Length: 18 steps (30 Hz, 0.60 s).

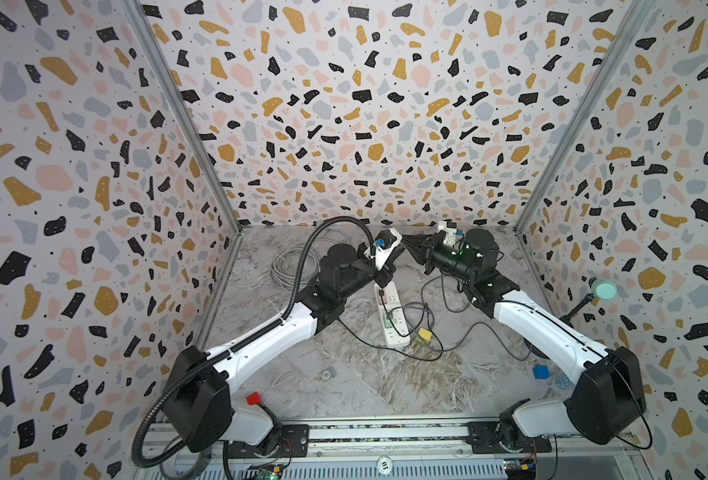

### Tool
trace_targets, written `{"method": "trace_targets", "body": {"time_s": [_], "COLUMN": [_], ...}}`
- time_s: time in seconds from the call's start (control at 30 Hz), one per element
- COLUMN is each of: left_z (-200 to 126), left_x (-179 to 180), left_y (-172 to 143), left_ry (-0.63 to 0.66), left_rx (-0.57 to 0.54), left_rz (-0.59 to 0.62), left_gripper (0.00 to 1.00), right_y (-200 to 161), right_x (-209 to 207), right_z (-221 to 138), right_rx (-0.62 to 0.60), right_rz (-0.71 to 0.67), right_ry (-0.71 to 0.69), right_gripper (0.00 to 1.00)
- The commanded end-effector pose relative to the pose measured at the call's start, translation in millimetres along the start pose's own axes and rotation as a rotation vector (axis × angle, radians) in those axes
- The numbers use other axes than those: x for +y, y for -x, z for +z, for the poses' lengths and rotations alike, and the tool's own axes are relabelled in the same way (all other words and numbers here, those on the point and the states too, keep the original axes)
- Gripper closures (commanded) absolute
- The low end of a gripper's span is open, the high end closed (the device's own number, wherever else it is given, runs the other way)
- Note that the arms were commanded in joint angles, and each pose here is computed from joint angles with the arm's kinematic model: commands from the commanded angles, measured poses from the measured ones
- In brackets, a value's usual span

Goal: Charge mp3
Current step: Pick up the charging cable from the center of the board.

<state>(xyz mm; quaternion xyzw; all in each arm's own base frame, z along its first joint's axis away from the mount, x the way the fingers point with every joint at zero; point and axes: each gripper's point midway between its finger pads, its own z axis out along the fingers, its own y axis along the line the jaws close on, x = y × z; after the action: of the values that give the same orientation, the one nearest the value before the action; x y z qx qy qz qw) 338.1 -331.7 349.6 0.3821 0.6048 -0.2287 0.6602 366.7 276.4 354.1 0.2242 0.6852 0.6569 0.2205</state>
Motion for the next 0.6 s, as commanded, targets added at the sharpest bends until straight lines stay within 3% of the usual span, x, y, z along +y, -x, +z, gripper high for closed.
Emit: {"method": "trace_targets", "body": {"time_s": [0.0,0.07,0.13,0.2,0.23,0.3,0.4,0.5,0.57], "left_z": [-4,-5,-10,-20,-22,-23,-21,-30,-29], "left_x": [0,8,24,37,37,27,11,-1,-10], "left_y": [19,23,25,31,32,32,35,56,62], "left_ry": [0.011,0.052,0.116,0.107,0.077,-0.002,-0.117,-0.242,-0.287], "left_rx": [-0.069,-0.075,-0.069,-0.100,-0.114,-0.110,-0.105,-0.224,-0.244], "left_rz": [0.053,-0.008,-0.127,-0.335,-0.437,-0.633,-0.866,-1.021,-1.043], "left_gripper": [1.00,1.00,0.76,0.48,0.40,0.35,0.37,0.39,0.39], "right_y": [6,11,16,23,26,32,36,36,35], "right_x": [16,21,32,44,47,57,71,84,87], "right_z": [-13,-17,-22,-28,-31,-36,-40,-43,-44], "right_rx": [-0.056,-0.080,-0.115,-0.156,-0.180,-0.222,-0.259,-0.275,-0.285], "right_rz": [-0.038,-0.060,-0.100,-0.164,-0.193,-0.258,-0.350,-0.408,-0.429], "right_ry": [0.018,0.034,0.079,0.123,0.135,0.168,0.205,0.248,0.269], "right_gripper": [1.00,1.00,1.00,1.00,1.00,1.00,1.00,1.00,1.00]}}
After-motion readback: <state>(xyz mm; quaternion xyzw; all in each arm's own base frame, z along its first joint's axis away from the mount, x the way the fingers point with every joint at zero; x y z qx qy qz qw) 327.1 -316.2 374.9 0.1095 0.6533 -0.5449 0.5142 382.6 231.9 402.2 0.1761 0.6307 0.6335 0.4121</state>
